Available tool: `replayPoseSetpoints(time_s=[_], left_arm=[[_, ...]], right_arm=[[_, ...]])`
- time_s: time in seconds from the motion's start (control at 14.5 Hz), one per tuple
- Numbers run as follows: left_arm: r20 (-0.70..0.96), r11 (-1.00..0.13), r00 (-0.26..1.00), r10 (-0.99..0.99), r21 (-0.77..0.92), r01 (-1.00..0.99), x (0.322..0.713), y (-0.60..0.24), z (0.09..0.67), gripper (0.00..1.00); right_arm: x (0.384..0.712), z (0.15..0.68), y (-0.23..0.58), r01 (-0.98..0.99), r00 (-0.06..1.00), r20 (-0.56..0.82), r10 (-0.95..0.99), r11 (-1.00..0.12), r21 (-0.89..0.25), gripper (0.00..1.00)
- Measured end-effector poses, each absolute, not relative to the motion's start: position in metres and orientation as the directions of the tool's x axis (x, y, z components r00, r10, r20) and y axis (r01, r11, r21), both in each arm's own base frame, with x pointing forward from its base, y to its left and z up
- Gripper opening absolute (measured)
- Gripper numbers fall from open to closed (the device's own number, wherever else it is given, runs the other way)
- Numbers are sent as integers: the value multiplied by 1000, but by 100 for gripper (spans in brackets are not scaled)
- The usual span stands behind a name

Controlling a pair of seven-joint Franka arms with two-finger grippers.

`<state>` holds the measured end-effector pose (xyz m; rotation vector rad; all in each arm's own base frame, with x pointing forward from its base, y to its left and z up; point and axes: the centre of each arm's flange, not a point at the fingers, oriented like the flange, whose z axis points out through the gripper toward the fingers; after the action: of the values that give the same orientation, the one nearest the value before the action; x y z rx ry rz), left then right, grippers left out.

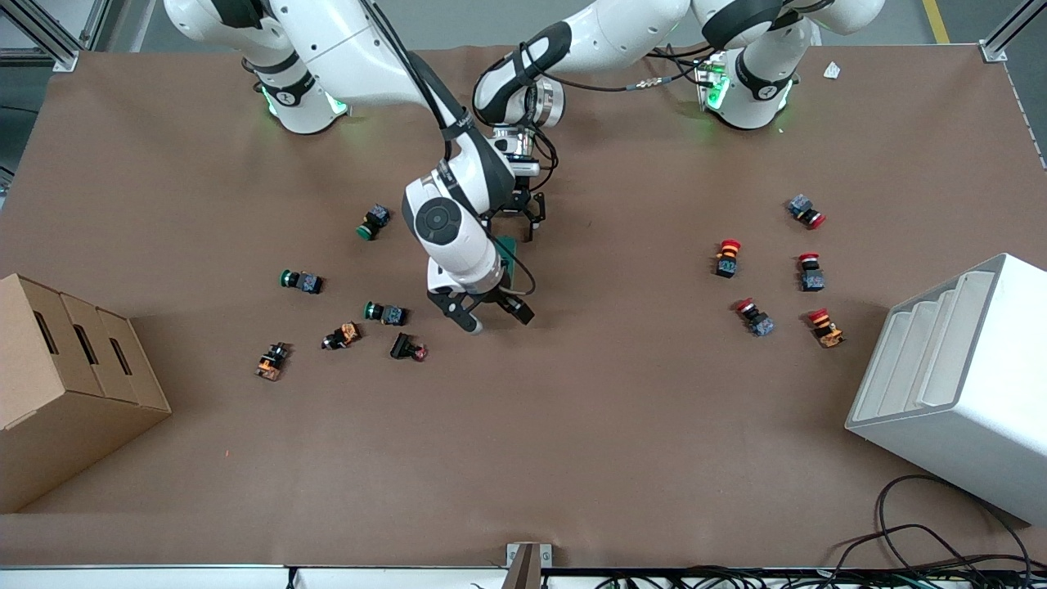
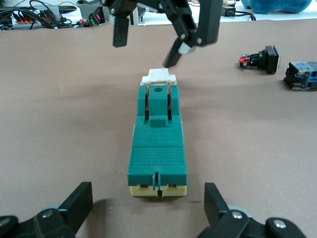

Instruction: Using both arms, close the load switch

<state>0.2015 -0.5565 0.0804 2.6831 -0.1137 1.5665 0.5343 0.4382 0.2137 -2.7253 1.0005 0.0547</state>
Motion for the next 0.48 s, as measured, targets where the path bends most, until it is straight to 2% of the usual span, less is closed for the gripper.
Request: replayPoseSetpoints(time_s=[0.28,0.48], left_arm=[[871,-997,489,-46,-8,-79,202,-557,81,100],[873,-997,488,-31,4,-71,205,-562,86,100]], right_arm=[[579,225,371,-545,838,-137,-529,-825,-147,100],[618,276,280,-414,903,-177,-391,-903,-116,100]])
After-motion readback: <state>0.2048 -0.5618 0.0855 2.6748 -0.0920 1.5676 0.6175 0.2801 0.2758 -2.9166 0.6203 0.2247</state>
